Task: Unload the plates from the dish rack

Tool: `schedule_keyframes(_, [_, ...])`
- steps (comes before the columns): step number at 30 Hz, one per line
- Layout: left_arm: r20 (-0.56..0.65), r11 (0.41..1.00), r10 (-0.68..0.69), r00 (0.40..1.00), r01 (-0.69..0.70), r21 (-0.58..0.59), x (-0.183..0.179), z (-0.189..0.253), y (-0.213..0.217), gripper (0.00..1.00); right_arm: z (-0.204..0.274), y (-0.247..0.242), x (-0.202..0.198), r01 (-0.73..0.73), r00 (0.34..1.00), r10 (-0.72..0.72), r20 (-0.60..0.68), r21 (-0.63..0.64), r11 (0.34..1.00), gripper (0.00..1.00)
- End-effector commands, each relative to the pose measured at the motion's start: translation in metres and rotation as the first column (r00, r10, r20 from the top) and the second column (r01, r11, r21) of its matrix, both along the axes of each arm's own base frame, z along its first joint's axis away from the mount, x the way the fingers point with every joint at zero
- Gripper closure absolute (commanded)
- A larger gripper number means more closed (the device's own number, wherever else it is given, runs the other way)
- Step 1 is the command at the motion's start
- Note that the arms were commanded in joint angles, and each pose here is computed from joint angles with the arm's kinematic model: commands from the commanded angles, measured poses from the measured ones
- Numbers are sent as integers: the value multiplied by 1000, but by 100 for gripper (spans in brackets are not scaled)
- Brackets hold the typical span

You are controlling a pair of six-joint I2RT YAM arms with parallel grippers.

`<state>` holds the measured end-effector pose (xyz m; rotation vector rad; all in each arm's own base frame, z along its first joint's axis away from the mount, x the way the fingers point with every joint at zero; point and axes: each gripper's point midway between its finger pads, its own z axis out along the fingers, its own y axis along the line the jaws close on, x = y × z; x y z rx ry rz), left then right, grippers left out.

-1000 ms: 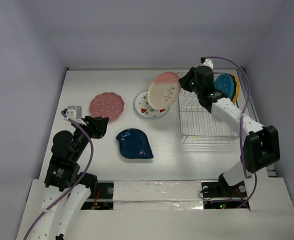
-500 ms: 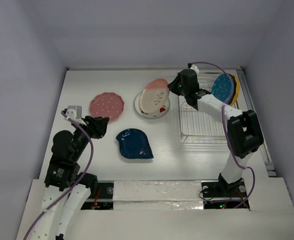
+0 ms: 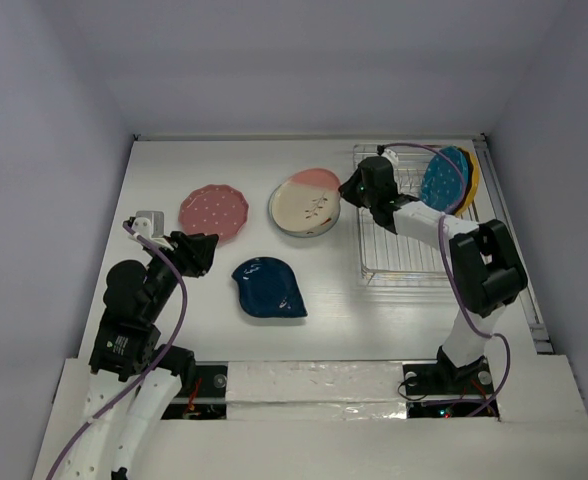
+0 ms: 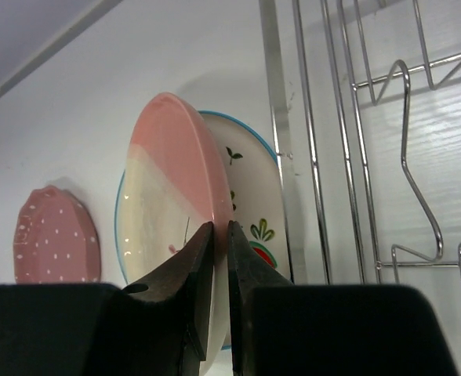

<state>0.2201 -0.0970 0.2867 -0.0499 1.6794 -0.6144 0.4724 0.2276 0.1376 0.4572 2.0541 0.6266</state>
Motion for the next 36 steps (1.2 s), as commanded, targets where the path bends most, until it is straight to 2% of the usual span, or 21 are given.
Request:
schedule_keyframes(1, [48,1000,-4,999,5,-17,2,15,-1,66,36,9,11,14,992,-20,122,46,999,91])
schedule_keyframes(2, [48,1000,-5,999,6,-17,1,15,-1,66,31,7,10,12,993,-14,114,16,1000,83])
schedule_keyframes(5, [51,1000,-5,999,6,-18,1,15,-1,66,15,2,6,19,997,-14,76,-63,998,70])
schedule_keyframes(8, [52,1000,4,999,-3,-19,1,16,1,66,-1,4,2,7,999,-2,35,-145,989,65])
schedule_keyframes(15, [59,1000,4,998,-3,-19,0,17,1,66,-18,7,-2,-3,1000,-3,-20,-281,960,62])
schedule_keyframes(19, [60,1000,1,998,0,-21,0,17,1,66,16,12,-2,7,999,7,47,-300,954,61])
schedule_keyframes(21, [60,1000,1,998,0,-21,0,17,1,66,48,4,-5,37,994,-4,108,-300,953,67])
schedule_keyframes(22, [62,1000,1,998,0,-19,0,18,1,66,61,-3,-7,63,991,-22,136,-309,949,73])
schedule_keyframes(23, [65,1000,1,998,0,-22,-1,19,1,66,72,-16,-8,110,985,-54,164,-352,930,86])
schedule_keyframes(25, [65,1000,2,998,-1,-20,-2,18,2,66,95,-50,-16,192,974,-125,191,-387,902,98])
schedule_keyframes(27, [72,1000,3,997,-1,-22,-3,20,2,66,108,-90,-22,294,951,-217,220,-433,852,100])
schedule_keyframes(28, [75,1000,4,997,-2,-23,-3,21,2,66,113,-126,-30,361,931,-286,227,-444,820,100])
schedule_keyframes(30, [82,1000,-5,997,7,-25,-6,22,1,67,114,-162,-40,421,907,-352,230,-463,780,100])
schedule_keyframes(31, [84,1000,-2,996,4,-24,-6,23,1,67,124,-194,-47,489,872,-420,251,-452,746,100])
schedule_keyframes(32, [88,1000,0,996,3,-26,-7,24,2,68,114,-210,-53,502,864,-446,234,-471,726,100])
schedule_keyframes(34, [87,1000,-8,996,10,-26,-7,24,0,68,114,-232,-60,528,847,-478,233,-484,698,91])
schedule_keyframes(35, [87,1000,-8,996,10,-25,-7,24,0,68,116,-246,-62,534,841,-489,232,-501,681,73])
schedule_keyframes(36, [85,999,-18,996,21,-26,-9,23,-2,68,117,-251,-62,538,837,-497,228,-511,671,67])
